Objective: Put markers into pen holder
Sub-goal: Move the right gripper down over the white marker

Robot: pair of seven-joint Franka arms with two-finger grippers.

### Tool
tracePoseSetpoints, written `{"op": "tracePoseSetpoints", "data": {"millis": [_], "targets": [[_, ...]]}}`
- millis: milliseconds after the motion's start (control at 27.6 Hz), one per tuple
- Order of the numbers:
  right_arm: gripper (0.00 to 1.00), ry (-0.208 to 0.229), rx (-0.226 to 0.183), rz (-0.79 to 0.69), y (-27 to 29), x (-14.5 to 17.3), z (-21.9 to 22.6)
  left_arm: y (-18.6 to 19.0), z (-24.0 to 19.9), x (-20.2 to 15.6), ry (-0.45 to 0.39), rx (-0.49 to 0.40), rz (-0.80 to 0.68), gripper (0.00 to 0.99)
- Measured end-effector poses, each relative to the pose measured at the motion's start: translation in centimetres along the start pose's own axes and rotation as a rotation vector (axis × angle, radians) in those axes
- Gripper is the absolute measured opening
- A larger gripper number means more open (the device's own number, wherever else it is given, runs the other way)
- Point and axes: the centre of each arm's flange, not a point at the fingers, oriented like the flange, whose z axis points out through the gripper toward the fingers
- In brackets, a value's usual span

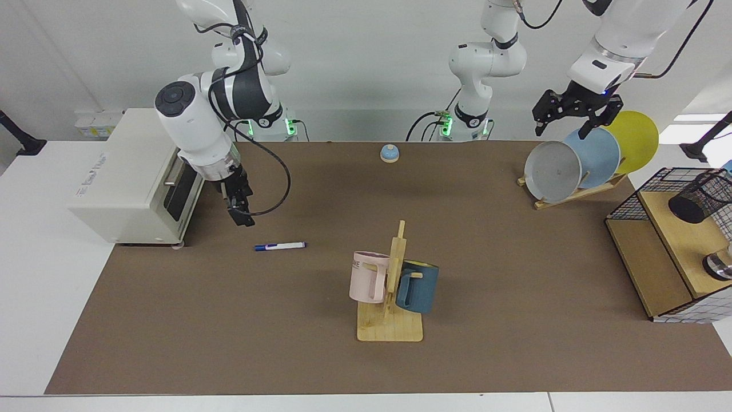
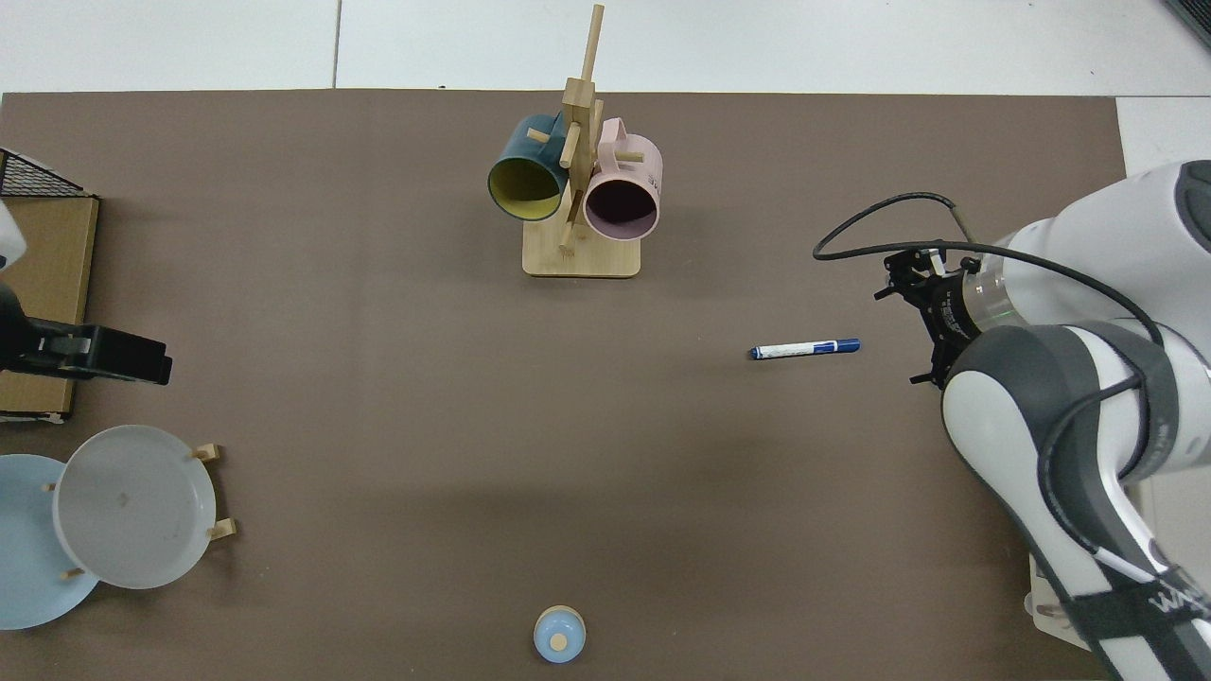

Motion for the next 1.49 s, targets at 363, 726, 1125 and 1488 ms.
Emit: {"op": "tracePoseSetpoints", "data": {"millis": [363,726,1125,1488], "targets": [[1.0,-0.006,0.007,0.057,-1.2,0.2,5.1,0.0,0.0,0.0,0.0,0.0,0.0,0.991],[1.0,-0.014,-0.01,0.069,-2.0,-2.0,10.7,0.0,0.0,0.0,0.0,0.0,0.0,0.991],[0.99,-0.008,0.014,0.076,-1.3,-2.4,14.2,0.2,0.0,0.0,0.0,0.0,0.003,0.991],[0.94,-0.007,0.017,0.076,-1.1,-2.4,14.5,0.2,0.0,0.0,0.0,0.0,0.004,0.991]]}}
